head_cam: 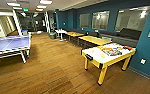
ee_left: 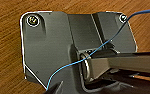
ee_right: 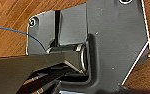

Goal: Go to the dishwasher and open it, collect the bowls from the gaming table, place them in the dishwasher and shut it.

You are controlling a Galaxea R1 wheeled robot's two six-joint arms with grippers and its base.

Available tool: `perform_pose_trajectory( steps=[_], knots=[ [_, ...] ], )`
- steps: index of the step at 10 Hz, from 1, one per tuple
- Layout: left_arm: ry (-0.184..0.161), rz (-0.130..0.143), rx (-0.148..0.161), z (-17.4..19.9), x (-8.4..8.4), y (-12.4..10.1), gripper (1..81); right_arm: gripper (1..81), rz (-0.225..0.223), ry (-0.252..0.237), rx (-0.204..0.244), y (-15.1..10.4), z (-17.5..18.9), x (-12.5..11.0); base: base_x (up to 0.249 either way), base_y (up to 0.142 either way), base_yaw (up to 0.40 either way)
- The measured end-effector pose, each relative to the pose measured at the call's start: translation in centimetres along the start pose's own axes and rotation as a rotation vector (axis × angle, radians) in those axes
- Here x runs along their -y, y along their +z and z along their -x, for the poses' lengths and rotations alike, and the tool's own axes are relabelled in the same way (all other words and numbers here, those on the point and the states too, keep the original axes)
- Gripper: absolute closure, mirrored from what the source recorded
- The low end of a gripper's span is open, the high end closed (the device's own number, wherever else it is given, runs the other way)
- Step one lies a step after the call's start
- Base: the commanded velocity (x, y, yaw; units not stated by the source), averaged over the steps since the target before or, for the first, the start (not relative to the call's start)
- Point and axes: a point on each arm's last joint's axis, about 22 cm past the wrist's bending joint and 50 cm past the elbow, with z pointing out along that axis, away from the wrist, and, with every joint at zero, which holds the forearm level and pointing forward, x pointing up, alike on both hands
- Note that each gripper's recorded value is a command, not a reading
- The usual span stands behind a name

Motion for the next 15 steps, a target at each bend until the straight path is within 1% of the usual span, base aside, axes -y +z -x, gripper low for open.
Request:
perform_pose_trajectory(
  steps=[5, 8, 13, 15],
  knots=[
    [0.001, 0.0, -0.001, -0.11, 0.01, 0.01, 1.0, 1.0, 0.0, -0.002, -0.004, 0.01, -0.29, 0.04, 0.0, 0.0, -0.388],
    [0.002, -0.001, -0.004, -0.38, 0.09, 0.01, 1.0, 1.0, 0.0, -0.003, -0.005, 0.01, -0.42, 0.04, 0.0, 0.0, -0.279],
    [0.003, 0.0, -0.006, -0.59, 0.04, 0.05, 1.0, 1.0, -0.001, -0.003, -0.005, 0.03, -0.42, 0.11, 0.0, 0.0, -0.026],
    [0.002, 0.0, -0.004, -0.38, 0.02, 0.03, 1.0, 1.0, -0.008, -0.011, -0.005, 0.2, -0.4, 0.63, 0.0, 0.0, 0.0]
  ],
)
